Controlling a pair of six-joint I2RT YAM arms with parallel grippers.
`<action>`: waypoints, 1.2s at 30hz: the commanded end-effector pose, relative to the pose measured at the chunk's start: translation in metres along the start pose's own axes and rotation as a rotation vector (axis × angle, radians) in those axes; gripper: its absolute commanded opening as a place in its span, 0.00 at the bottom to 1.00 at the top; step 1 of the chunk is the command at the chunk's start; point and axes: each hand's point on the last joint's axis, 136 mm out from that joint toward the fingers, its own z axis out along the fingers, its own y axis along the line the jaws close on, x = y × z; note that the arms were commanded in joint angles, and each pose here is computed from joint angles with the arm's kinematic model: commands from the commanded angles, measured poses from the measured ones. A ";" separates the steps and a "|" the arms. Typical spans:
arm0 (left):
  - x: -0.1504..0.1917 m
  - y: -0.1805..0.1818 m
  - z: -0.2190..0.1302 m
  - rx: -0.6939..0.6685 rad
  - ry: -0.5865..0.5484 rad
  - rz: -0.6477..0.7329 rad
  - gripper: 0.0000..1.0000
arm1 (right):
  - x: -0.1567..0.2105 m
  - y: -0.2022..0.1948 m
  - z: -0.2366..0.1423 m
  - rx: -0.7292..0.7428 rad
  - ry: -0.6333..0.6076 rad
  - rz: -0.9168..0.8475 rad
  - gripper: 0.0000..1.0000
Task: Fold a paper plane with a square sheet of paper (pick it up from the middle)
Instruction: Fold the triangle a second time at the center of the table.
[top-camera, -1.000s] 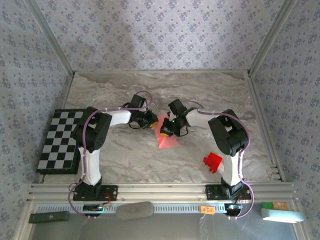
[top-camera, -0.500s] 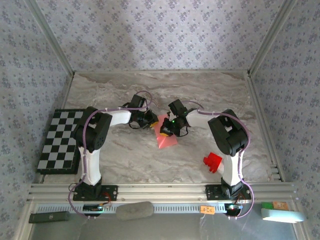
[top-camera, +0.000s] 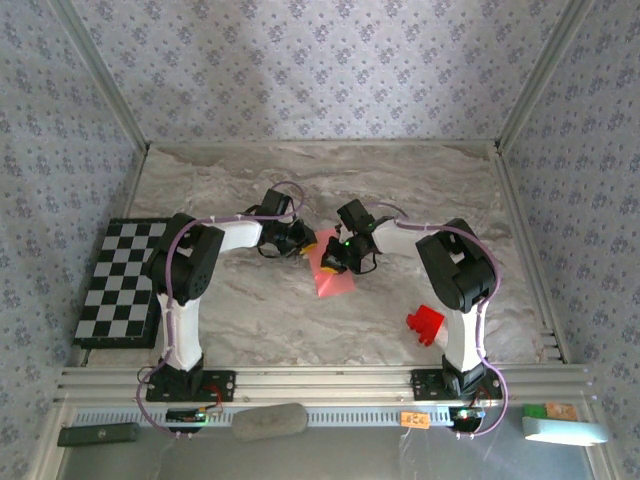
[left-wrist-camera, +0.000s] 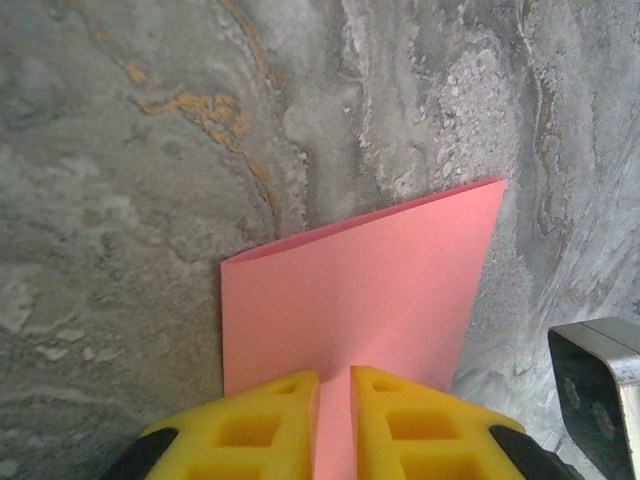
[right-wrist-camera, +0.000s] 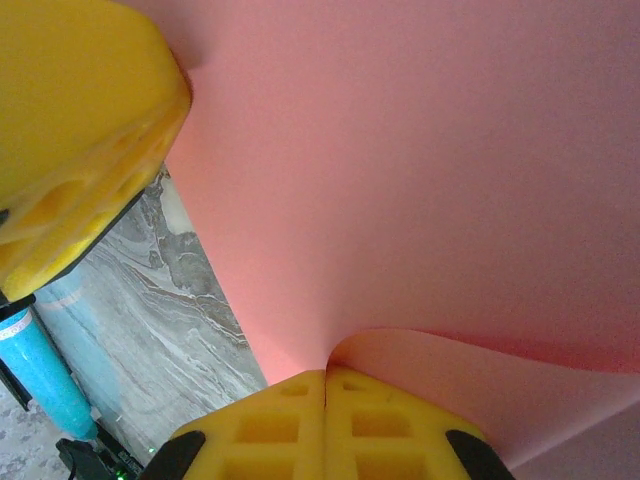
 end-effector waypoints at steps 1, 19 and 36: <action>0.017 0.038 0.016 -0.111 0.051 -0.055 0.17 | 0.004 -0.010 -0.001 0.038 0.006 0.004 0.02; 0.017 0.035 0.016 -0.107 0.053 -0.051 0.17 | 0.008 -0.021 0.015 0.055 0.038 0.023 0.04; -0.057 -0.046 -0.047 0.000 -0.082 0.050 0.26 | 0.009 -0.035 0.020 0.086 0.048 0.055 0.42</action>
